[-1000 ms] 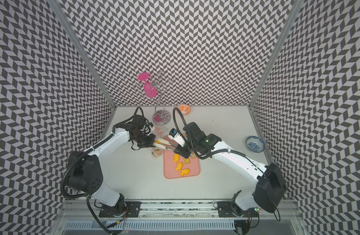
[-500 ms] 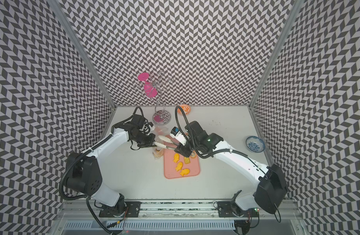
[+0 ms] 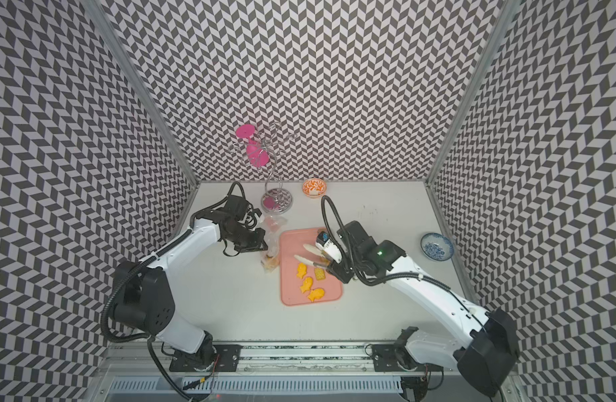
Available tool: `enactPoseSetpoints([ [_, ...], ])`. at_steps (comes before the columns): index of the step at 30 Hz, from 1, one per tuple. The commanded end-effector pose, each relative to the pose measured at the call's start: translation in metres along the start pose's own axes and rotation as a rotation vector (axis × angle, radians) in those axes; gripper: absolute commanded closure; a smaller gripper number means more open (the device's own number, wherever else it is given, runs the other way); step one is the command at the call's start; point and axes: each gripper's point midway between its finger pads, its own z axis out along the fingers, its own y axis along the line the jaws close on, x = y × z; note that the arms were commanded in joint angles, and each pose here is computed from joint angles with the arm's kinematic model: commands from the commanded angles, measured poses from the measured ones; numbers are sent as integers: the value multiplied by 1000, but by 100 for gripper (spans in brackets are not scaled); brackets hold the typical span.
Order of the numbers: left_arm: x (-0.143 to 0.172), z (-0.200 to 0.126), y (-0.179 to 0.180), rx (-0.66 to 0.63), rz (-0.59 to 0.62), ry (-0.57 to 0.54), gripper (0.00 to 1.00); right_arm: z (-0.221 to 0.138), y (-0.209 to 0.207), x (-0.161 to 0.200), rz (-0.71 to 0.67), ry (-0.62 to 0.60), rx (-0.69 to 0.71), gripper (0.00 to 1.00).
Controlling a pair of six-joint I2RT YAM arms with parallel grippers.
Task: Put the cookies into a resealable bag to prevent moisture
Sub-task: Pick up the cookie from the tray.
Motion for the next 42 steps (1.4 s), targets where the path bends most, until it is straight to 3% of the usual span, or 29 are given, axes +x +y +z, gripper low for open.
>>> enactPoseSetpoints([
  [1,-7,-6,-2,-5,21,-20,100,8,-1,-6,-4,-10,-10,55],
  [5,-5,-6,-1,-6,20,-18,100,31,7,-1,23,36,-81,55],
  [11,-2,-5,1,-11,18,-16,100,45,3,-1,65,53,-79,55],
  [28,-1,0,-1,-7,24,-8,100,65,8,4,78,119,-96,62],
  [42,0,0,0,-9,25,-11,100,49,15,-27,73,12,-136,76],
])
